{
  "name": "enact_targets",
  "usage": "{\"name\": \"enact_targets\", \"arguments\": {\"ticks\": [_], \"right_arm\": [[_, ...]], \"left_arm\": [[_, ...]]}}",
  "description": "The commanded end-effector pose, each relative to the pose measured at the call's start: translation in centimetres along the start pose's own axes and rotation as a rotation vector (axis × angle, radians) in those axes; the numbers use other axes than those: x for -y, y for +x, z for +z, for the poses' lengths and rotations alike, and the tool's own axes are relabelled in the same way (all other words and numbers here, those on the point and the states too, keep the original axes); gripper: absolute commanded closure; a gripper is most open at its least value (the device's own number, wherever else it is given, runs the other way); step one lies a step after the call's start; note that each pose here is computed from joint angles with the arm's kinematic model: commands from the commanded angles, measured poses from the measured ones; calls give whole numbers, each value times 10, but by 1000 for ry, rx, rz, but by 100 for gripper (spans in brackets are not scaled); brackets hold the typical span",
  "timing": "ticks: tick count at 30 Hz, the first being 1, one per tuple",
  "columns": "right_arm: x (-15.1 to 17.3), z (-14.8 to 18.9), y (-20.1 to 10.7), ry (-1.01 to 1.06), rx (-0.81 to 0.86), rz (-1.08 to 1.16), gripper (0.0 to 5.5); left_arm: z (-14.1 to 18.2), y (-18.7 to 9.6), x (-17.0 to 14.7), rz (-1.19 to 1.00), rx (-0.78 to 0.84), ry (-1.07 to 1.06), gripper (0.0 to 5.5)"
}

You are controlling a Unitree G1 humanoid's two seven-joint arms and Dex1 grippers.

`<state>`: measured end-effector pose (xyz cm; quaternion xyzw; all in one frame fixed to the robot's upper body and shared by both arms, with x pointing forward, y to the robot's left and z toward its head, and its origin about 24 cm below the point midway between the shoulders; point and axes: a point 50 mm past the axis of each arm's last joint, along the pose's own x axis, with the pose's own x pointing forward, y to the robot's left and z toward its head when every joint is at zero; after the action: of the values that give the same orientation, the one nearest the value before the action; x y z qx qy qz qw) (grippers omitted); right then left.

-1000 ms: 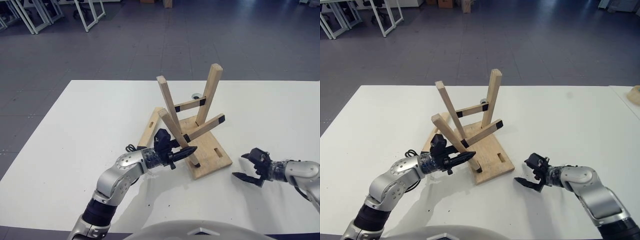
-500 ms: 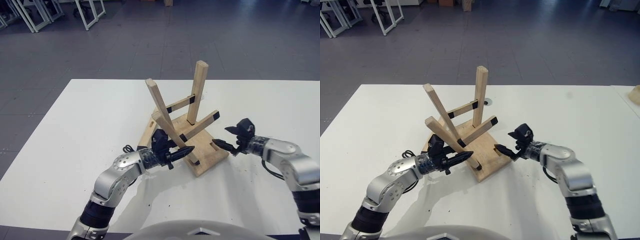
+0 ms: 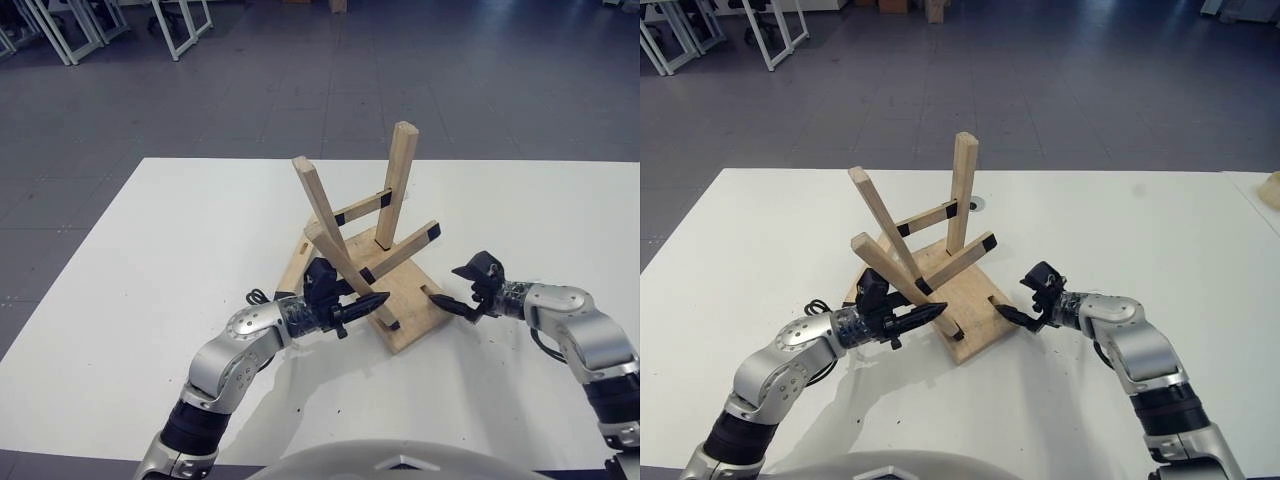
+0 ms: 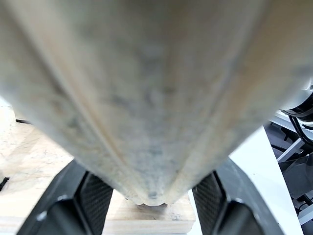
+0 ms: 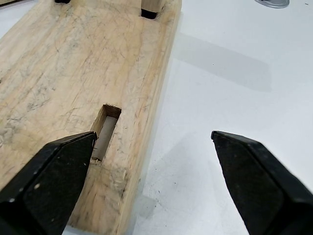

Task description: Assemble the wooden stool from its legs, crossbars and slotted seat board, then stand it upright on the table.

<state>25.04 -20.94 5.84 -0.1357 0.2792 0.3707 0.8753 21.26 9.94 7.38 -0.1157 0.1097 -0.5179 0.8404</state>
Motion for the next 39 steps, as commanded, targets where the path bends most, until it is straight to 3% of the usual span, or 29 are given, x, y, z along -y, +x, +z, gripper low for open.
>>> {"name": "enact_targets", "arguments": {"ticks": [1,13,23,32,39], "right_arm": [[4,-17,2,37,-93,-53,117],[-21,-16,0,13,-92,6,117],[-23,-18,0,36,-85,-17,117],[23,-5,-12,82,-3,-252,117],[-35,-4,17,93,26,-79,117]], "left_arm": [[-7,-6,-7,56,-54,-1,346],[-12,-9,-40,349,-243,137,346],[-34,-15,-28,216,-441,320,346],[-66,-45,-18,-21,-489,135,346],[-43,-55,-28,-248,-547,279,346]]}}
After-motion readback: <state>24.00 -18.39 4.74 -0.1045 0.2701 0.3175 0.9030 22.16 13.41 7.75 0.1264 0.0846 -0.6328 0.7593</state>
